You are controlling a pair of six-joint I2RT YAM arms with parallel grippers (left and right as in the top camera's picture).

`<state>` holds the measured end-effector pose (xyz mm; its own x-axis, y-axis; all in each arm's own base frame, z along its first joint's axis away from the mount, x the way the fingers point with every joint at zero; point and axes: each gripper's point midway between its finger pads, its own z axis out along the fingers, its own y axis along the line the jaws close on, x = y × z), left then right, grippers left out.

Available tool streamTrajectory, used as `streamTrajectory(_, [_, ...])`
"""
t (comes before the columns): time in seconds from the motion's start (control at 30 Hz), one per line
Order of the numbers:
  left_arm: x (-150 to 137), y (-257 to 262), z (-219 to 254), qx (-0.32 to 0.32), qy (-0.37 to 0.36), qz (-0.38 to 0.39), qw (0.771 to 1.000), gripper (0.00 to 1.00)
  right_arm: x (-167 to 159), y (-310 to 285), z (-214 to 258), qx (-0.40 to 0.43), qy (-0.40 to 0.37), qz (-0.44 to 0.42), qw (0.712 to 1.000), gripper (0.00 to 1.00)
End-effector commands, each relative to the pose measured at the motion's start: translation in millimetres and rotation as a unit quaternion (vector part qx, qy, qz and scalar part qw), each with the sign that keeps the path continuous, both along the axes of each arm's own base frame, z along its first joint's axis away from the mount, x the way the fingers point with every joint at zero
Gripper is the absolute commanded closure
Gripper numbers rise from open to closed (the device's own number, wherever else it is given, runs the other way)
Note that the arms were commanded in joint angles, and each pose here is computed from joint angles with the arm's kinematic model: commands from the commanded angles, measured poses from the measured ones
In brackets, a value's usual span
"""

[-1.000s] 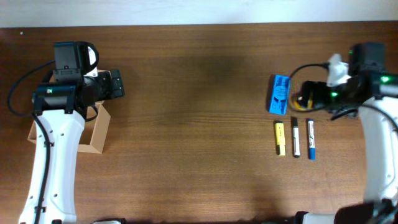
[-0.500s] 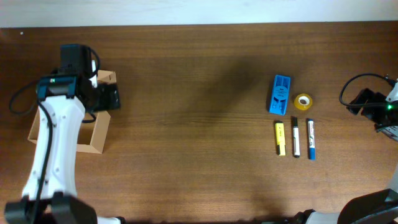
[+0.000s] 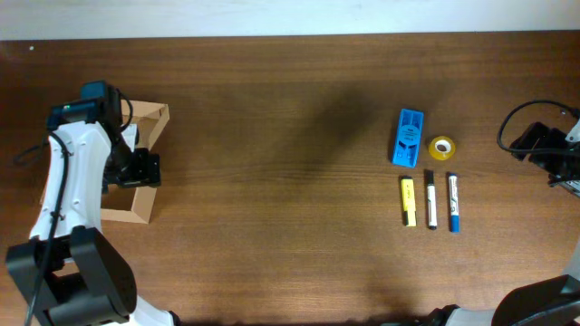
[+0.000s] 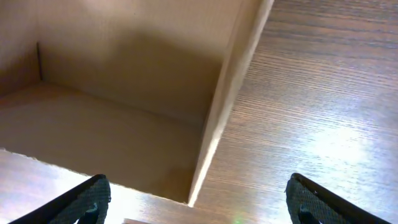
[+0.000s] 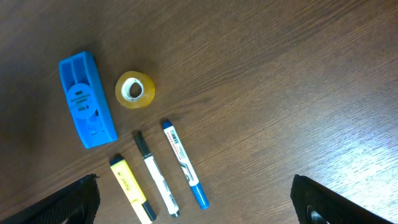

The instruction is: Pack container

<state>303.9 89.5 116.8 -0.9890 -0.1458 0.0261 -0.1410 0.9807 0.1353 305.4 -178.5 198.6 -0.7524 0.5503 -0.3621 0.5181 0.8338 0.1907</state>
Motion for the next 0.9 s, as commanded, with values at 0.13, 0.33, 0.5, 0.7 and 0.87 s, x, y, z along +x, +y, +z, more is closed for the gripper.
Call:
streamTrajectory(0.13, [7, -3, -18, -0.041, 0.012, -0.031, 0.999, 0.11, 5, -2, 13, -0.008, -0.020, -0.001, 1.000, 0.01])
streamTrajectory(0.33, [12, -2, -46, -0.048, 0.041, -0.034, 0.997, 0.18, 5, -1, 14, -0.006, -0.023, -0.003, 1.000, 0.01])
streamTrajectory(0.5, [17, 0, -63, -0.051, 0.049, -0.033, 0.997, 0.53, 5, -1, 14, -0.006, -0.023, -0.003, 1.000, 0.01])
streamTrajectory(0.7, [24, 1, -67, -0.046, 0.039, -0.001, 0.998, 0.98, 5, -1, 14, -0.006, -0.023, -0.003, 1.000, 0.01])
streamTrajectory(0.87, [27, -10, -63, -0.056, 0.034, 0.022, 0.998, 0.98, 5, -1, 14, -0.006, -0.023, -0.003, 1.000, 0.01])
